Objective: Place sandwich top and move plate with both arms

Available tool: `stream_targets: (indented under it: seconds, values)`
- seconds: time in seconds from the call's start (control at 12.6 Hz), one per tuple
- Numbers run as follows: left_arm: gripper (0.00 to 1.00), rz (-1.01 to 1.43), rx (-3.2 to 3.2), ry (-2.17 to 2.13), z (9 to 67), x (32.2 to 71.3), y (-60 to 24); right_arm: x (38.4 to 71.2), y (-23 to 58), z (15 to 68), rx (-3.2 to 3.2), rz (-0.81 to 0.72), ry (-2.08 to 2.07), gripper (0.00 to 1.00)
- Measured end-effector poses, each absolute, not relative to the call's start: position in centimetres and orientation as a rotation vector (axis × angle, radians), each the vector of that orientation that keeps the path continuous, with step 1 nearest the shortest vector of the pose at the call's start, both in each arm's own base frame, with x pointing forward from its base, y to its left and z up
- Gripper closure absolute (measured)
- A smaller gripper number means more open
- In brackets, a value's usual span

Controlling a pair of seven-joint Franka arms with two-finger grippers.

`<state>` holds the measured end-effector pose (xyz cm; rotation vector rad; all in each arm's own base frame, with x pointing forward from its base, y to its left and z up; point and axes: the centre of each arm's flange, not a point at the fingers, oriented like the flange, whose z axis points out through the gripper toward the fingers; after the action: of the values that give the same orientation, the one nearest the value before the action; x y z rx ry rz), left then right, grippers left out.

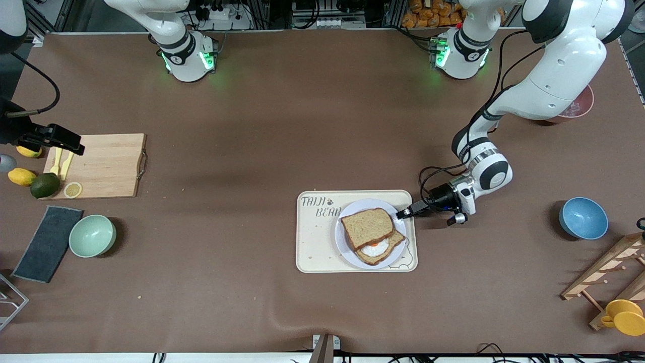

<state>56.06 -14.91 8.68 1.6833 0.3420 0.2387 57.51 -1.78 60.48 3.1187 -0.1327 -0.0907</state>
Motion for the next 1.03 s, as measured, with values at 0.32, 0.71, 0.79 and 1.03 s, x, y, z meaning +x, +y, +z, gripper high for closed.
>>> stream_targets:
  seconds: [0.32, 0.71, 0.79, 1.03]
  values:
    - [0.07, 0.252, 1.658, 0.316, 9.9, 56.7, -15.2, 57.5, -1.8, 60.4, 3.118, -0.098, -0.134, 0.00]
    - [0.00, 0.237, 1.693, 0.331, 9.8, 56.9, -13.8, 57.4, -1.8, 60.4, 3.119, -0.104, -0.134, 0.00]
    - [0.00, 0.220, 1.701, 0.328, 9.7, 56.9, -13.6, 57.4, -1.8, 60.3, 3.119, -0.105, -0.134, 0.00]
    - [0.00, 0.179, 1.723, 0.322, 9.8, 57.0, -12.7, 57.5, -1.8, 60.2, 3.118, -0.110, -0.134, 0.00]
